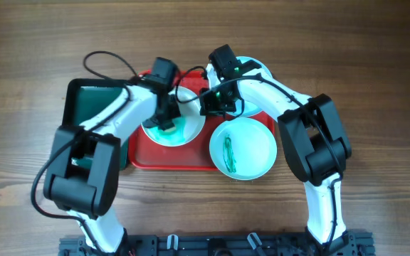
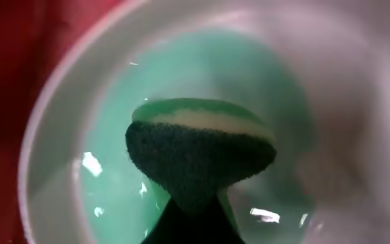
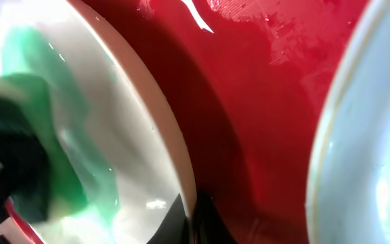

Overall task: Clean dirty plates on tray and stack at the side
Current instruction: 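Scrub the left plate with the sponge while the right gripper holds its rim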

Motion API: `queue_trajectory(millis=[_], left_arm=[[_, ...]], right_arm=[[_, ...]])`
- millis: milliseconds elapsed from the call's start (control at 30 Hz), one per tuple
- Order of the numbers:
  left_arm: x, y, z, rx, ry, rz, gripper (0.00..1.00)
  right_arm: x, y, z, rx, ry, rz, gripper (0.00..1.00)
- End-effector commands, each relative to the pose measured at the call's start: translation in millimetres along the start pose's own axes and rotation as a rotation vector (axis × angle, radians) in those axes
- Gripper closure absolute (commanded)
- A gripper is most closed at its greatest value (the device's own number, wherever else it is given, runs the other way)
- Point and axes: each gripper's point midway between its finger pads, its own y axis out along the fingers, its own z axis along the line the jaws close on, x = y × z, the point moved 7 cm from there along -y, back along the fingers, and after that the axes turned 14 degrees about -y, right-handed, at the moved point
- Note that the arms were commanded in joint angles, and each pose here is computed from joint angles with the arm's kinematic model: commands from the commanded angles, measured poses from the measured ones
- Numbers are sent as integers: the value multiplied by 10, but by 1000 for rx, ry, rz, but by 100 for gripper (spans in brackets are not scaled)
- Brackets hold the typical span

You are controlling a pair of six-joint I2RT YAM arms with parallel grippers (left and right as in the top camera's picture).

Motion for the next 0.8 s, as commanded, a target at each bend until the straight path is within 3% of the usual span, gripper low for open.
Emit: queue_trajectory(millis=[0, 167, 233, 300, 433, 633, 767], left_arm=[[121, 65, 211, 61, -174, 24, 96], [-152, 36, 130, -3, -182, 224, 96], [-363, -12, -84, -122, -100, 349, 96], [-458, -31, -238, -180, -61, 366, 96], [-364, -10, -423, -239, -21, 245, 96], [231, 57, -123, -72, -115, -101, 96], [381, 71, 91, -40, -176, -92, 96]], right_arm=[[-76, 65, -34, -12, 14, 30, 96], [-73, 65, -34, -12, 14, 28, 96], [-73, 65, -34, -12, 13, 28, 96], [-72, 64, -34, -12, 13, 28, 96], [-74, 65, -34, -12, 12, 29, 96], [-78, 65, -35, -13, 13, 31, 96], [-79, 65, -35, -13, 13, 31, 96]])
